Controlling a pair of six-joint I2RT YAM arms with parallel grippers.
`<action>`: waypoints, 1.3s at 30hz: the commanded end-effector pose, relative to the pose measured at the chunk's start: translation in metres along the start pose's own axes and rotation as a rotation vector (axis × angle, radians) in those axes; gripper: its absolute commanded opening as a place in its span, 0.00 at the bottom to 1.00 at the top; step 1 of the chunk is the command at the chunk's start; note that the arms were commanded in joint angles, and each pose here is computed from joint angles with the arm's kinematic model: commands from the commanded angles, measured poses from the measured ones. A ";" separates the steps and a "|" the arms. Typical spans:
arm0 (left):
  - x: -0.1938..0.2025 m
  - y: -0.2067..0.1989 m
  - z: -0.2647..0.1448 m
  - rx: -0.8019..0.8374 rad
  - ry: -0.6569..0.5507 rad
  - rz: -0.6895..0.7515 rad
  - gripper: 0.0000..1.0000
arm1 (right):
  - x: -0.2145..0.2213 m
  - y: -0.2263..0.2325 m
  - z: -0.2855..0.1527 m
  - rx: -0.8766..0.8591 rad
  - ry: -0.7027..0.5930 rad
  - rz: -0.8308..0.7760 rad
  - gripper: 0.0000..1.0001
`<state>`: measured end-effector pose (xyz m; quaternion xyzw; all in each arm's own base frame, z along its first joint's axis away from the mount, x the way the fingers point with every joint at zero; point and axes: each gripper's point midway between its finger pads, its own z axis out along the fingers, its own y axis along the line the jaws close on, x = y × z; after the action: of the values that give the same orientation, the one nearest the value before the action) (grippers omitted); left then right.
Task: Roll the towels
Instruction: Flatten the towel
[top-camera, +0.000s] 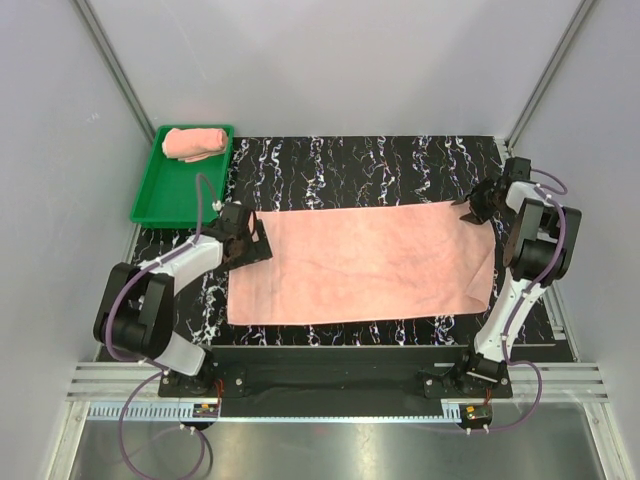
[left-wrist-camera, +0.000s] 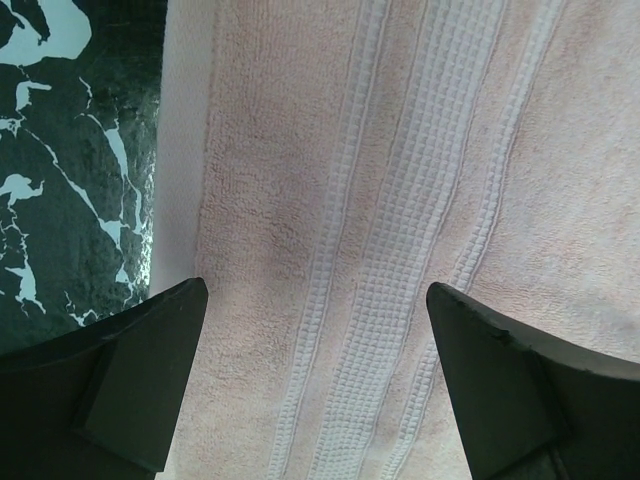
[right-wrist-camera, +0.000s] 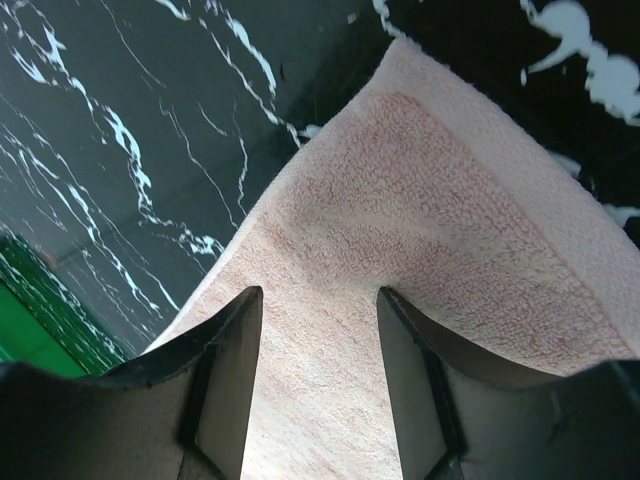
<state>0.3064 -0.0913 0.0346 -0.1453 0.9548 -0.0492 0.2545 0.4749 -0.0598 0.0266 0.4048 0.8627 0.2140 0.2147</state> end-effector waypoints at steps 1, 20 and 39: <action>-0.034 -0.014 -0.001 0.028 -0.096 -0.012 0.97 | -0.019 -0.008 0.005 0.060 -0.049 0.018 0.56; -0.074 -0.034 0.009 0.033 -0.152 0.054 0.96 | -0.009 0.063 -0.153 0.014 -0.275 -0.159 0.72; -0.099 -0.058 0.083 0.044 -0.042 0.054 0.96 | 0.083 0.018 -0.261 0.011 -0.386 -0.203 0.84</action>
<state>0.4309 -0.1217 0.0254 -0.1102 0.9517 -0.0490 0.2825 0.3068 -0.0307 0.2322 0.3488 0.8450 0.1218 0.3867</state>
